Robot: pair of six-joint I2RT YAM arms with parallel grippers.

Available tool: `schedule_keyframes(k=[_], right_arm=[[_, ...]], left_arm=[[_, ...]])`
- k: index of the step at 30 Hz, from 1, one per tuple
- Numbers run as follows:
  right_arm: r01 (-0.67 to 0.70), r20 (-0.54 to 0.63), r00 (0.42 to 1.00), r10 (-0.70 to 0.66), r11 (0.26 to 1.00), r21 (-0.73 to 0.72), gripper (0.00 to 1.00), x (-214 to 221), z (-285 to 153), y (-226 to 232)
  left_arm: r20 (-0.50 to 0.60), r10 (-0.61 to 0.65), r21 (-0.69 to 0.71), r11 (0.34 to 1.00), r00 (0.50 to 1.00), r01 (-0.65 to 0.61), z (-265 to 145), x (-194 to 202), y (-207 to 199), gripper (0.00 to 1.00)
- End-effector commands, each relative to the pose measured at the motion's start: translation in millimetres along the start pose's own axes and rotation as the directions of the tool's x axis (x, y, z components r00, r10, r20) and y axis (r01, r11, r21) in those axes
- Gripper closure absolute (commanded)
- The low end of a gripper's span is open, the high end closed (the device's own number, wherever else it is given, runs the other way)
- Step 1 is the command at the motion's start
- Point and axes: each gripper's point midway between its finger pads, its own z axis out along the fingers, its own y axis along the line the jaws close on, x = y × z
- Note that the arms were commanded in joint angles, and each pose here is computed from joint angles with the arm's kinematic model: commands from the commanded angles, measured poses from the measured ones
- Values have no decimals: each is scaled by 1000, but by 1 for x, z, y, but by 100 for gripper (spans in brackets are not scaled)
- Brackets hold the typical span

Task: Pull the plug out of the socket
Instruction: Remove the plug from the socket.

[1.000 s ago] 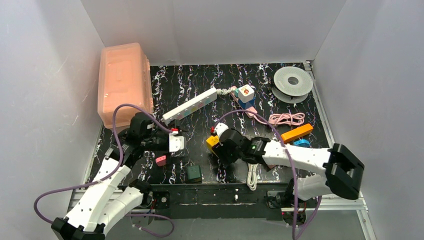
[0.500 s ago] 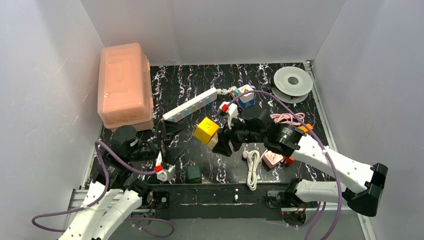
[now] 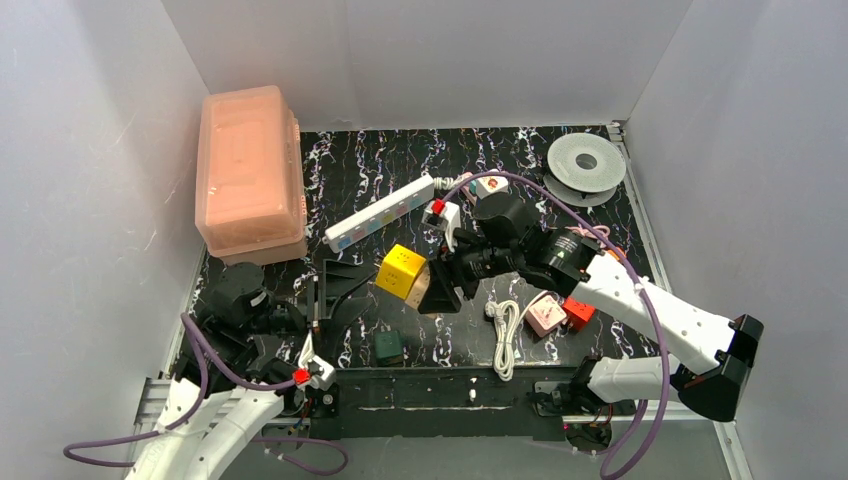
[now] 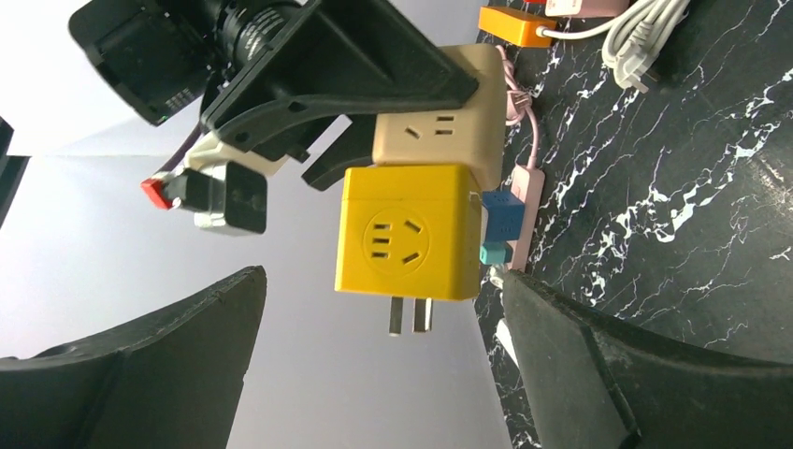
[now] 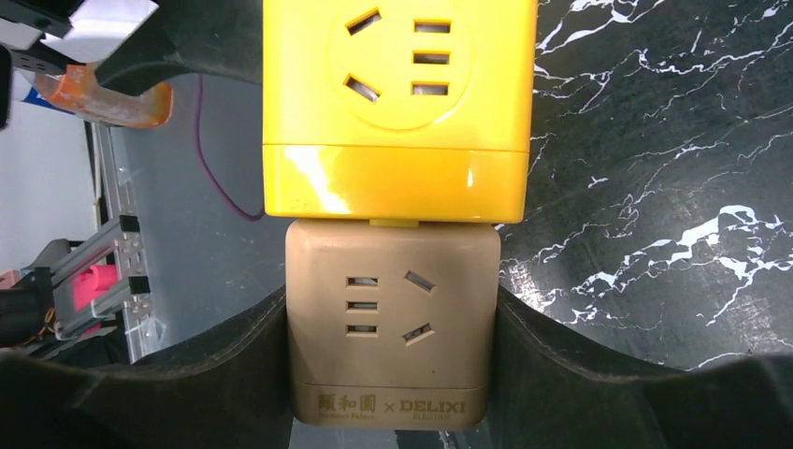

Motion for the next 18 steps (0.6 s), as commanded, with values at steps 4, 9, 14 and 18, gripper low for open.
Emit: schedule_keyframes(k=[4, 9, 14, 18], right_arm=[[27, 86, 996, -23, 998, -49, 99, -40, -3, 17], [18, 90, 996, -16, 999, -27, 99, -46, 1, 13], [16, 86, 996, -14, 1000, -25, 99, -47, 2, 13], [8, 71, 997, -7, 1000, -16, 99, -44, 2, 12]], left_arm=[[7, -29, 73, 997, 1000, 28, 13, 8, -9, 2], [-28, -60, 122, 991, 998, 63, 23, 17, -13, 2], [-60, -85, 155, 984, 995, 93, 33, 27, -18, 2], [-90, -71, 142, 986, 993, 83, 41, 38, -15, 2]])
